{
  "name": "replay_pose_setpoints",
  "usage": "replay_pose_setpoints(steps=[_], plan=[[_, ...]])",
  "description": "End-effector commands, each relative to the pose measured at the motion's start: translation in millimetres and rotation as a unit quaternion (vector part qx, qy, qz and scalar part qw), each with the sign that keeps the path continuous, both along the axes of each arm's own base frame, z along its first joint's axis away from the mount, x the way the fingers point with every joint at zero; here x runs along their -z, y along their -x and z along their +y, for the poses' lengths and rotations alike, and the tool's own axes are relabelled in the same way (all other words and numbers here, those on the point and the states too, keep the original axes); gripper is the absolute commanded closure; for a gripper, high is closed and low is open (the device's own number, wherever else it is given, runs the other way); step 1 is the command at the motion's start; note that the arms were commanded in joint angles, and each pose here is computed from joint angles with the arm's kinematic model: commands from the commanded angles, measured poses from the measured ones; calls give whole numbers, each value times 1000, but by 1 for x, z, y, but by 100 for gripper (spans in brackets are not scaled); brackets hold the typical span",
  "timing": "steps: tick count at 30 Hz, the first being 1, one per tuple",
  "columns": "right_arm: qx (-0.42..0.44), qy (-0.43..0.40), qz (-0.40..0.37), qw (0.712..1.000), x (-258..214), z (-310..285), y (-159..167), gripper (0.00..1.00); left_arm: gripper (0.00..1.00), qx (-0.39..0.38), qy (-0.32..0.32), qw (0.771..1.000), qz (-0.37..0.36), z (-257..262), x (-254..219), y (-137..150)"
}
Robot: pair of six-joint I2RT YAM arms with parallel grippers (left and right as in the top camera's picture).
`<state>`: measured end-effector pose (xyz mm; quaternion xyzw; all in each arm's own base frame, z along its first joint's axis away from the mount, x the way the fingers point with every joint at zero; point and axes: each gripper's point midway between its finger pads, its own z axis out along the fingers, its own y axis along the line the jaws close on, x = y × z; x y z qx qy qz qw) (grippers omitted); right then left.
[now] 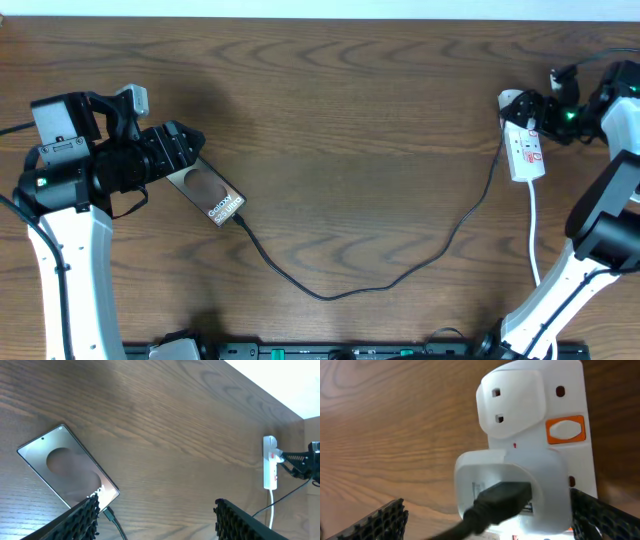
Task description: Plug charger to phone and switch on socket
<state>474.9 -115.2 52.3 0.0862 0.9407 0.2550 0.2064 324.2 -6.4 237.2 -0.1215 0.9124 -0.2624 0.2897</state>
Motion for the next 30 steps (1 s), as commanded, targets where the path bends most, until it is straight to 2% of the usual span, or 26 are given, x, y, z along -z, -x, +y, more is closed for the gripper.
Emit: replay_pose_setpoints(steps=[1, 11, 20, 30], plan=[[0, -20, -9, 1000, -8, 12, -9, 1, 28, 6, -9, 1000, -2, 0, 0, 1], [33, -37, 6, 999, -9, 12, -11, 1, 28, 10, -11, 1000, 0, -1, 1, 2], [27, 13, 8, 1000, -1, -1, -10, 1, 28, 10, -11, 1000, 1, -1, 2, 3], [27, 17, 5, 999, -3, -2, -11, 1, 27, 17, -13, 1000, 7, -2, 4, 6]])
